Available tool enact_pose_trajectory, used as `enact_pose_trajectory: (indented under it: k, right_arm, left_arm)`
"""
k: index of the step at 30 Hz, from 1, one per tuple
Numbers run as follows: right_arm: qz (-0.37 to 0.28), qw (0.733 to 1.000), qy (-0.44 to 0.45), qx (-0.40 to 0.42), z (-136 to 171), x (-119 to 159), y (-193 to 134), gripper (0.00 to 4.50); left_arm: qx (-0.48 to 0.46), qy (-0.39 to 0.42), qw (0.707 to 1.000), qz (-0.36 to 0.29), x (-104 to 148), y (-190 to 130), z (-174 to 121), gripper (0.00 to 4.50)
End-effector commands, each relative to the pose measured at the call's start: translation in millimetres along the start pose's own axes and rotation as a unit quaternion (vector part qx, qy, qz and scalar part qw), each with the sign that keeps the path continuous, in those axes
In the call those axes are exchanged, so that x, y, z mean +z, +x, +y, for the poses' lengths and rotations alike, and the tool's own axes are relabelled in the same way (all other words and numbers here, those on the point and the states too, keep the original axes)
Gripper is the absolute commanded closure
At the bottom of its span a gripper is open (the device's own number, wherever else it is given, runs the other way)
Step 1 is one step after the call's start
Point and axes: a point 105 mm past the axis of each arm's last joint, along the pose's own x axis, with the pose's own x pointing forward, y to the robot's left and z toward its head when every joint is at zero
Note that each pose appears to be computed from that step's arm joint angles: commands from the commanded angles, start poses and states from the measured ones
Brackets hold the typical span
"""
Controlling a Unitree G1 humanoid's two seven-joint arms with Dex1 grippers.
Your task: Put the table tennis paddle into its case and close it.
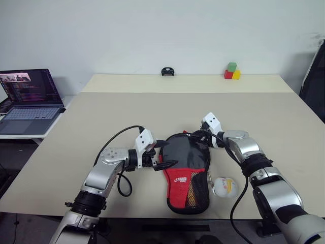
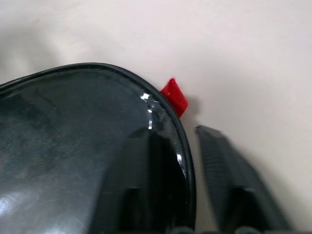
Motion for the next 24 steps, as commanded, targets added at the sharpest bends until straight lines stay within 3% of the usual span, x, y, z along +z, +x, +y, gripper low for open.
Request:
enact_pose_trajectory:
  k: [1, 5, 9, 18, 24]
  right_arm:
    - [-0.061, 0.997, 0.04, 0.007, 3, 24, -2, 2.13]
    - [-0.123, 0.989, 0.081, 0.01, 4, 52, -15, 2.13]
    - [-0.142, 0.986, 0.089, 0.012, 8, 63, -42, 2.13]
    - [-0.087, 0.995, 0.046, 0.01, 43, 41, -119, 2.13]
    - [-0.046, 0.998, 0.026, 0.034, 76, 23, -162, 2.13]
  left_arm:
    - [-0.011, 0.028, 0.999, -0.014, 14, 4, -2, 0.0]
    - [-0.024, 0.031, 0.999, -0.014, 15, 9, -3, 0.0]
    - [-0.058, 0.044, 0.997, -0.006, 13, 17, -8, 0.0]
    - [-0.074, 0.077, 0.994, -0.001, 13, 48, 7, 0.0]
    - [-0.109, 0.089, 0.99, -0.007, 12, 69, -2, 0.0]
